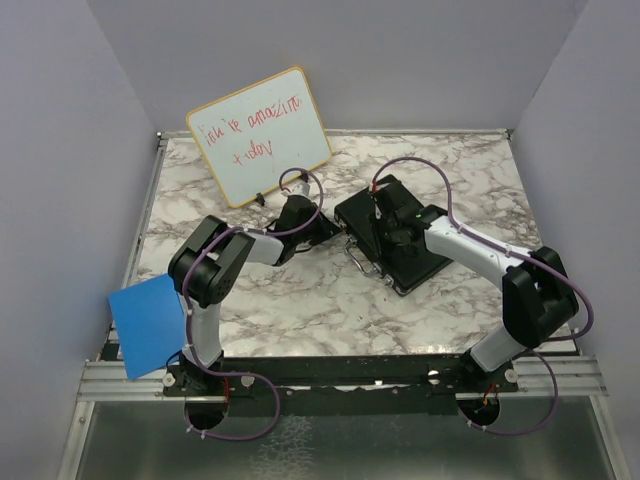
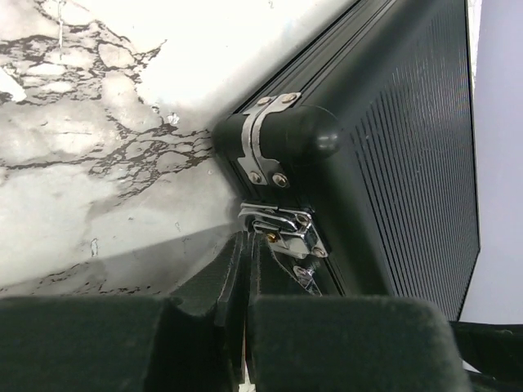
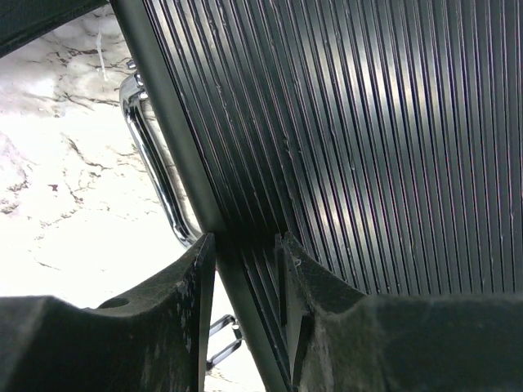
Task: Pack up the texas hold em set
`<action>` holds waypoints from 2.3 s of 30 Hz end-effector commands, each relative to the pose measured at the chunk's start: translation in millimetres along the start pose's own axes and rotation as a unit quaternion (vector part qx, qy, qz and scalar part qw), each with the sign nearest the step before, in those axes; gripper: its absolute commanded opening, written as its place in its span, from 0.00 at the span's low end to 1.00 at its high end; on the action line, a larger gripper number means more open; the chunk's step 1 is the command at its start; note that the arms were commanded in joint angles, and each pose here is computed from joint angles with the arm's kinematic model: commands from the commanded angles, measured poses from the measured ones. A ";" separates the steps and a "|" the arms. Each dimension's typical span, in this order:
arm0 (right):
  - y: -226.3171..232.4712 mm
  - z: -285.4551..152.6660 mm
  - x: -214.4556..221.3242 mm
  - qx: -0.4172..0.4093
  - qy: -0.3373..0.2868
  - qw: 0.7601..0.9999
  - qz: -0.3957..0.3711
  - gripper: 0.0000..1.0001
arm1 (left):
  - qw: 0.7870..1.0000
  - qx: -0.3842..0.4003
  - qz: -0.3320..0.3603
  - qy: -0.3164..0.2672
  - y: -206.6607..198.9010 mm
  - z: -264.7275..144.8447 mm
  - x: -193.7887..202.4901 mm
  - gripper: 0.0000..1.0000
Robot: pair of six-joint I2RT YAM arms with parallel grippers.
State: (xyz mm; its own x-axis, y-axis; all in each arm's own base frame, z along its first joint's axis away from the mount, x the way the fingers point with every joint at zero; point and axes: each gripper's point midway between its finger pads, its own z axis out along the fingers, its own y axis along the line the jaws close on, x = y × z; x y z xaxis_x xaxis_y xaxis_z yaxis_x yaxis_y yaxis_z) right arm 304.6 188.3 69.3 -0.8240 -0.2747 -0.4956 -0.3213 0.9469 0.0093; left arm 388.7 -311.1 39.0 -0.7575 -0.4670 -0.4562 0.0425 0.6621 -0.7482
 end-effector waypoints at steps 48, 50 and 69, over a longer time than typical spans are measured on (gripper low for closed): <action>40.6 -68.4 49.2 -0.018 0.008 1.000 0.001 0.35 | 0.995 0.047 0.003 0.091 -42.3 -2.7 45.0 0.42; 39.1 -63.1 52.1 -0.011 0.015 1.000 -0.003 0.35 | 0.995 0.033 0.002 0.091 -36.6 -2.1 46.0 0.41; 11.7 2.7 77.2 0.091 0.047 0.994 -0.028 0.03 | 0.996 0.012 0.015 0.092 -28.2 -5.0 46.5 0.33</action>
State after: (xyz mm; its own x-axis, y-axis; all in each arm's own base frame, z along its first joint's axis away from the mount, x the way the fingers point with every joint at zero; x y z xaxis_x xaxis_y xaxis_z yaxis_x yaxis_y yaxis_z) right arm 222.2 198.2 44.6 -0.8668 -0.3331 -0.3712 -0.3438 0.9382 -0.0391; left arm 353.6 -359.0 74.0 -0.8521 -0.3550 -0.3844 0.1287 0.5699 -0.8116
